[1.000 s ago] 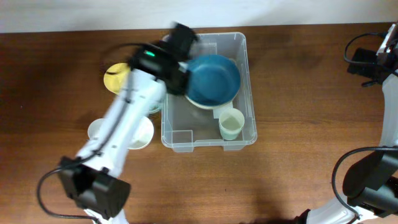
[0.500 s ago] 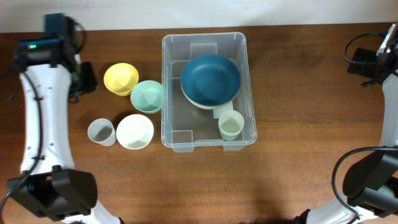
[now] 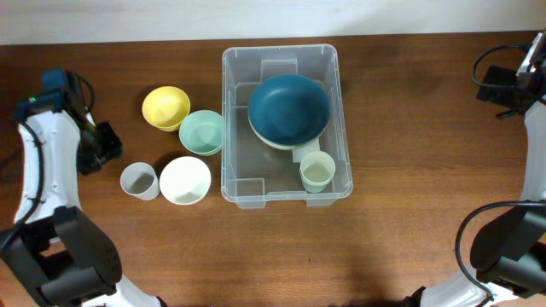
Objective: Pack container
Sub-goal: 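Lower the left gripper onto the grey cup rim and grasp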
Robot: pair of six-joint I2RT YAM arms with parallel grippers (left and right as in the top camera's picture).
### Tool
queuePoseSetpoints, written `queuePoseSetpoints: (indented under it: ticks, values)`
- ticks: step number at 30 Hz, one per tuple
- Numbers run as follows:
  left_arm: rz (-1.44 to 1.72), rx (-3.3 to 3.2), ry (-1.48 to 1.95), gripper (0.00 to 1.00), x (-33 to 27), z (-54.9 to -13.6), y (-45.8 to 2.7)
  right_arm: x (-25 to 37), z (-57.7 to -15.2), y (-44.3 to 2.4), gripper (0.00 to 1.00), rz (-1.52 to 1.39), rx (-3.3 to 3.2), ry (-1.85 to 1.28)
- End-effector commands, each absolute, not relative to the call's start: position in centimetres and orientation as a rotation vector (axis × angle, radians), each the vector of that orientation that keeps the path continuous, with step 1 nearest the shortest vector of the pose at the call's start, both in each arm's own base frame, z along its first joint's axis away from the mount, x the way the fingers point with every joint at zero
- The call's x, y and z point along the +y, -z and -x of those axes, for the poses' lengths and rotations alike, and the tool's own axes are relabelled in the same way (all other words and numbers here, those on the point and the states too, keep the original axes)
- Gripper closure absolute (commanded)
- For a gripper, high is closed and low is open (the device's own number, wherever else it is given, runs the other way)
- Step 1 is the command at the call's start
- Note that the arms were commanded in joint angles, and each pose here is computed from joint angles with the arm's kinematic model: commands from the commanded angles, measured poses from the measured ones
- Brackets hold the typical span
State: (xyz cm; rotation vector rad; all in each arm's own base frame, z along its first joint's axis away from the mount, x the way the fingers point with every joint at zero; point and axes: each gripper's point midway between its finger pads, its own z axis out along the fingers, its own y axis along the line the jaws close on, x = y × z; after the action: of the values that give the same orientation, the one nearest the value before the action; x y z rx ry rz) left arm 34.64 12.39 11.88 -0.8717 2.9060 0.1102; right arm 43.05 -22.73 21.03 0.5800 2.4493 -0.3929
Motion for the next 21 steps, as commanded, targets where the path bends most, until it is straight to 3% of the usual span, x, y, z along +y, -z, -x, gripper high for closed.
queuePoseSetpoints:
  ticks: [1, 11, 17, 21]
  values:
    - [0.922, 2.919, -0.05, 0.59, 11.4, -33.6, -10.0, -23.0, -42.9, -22.7, 0.01, -0.597, 2.404, 0.398]
    - [0.936, 2.976, 0.024, 0.59, 9.9, -31.6, -5.4, -23.0, -42.9, -22.7, 0.01, -0.597, 2.404, 0.398]
    - [0.933, 2.968, 0.024, 0.95, 9.9, -31.7, -4.9, -23.0, -42.9, -22.7, 0.01, -0.597, 2.404, 0.398]
    - [0.929, 2.954, -0.006, 0.99, 10.3, -31.9, -5.0, -23.0, -42.9, -22.7, 0.01, -0.597, 2.404, 0.398]
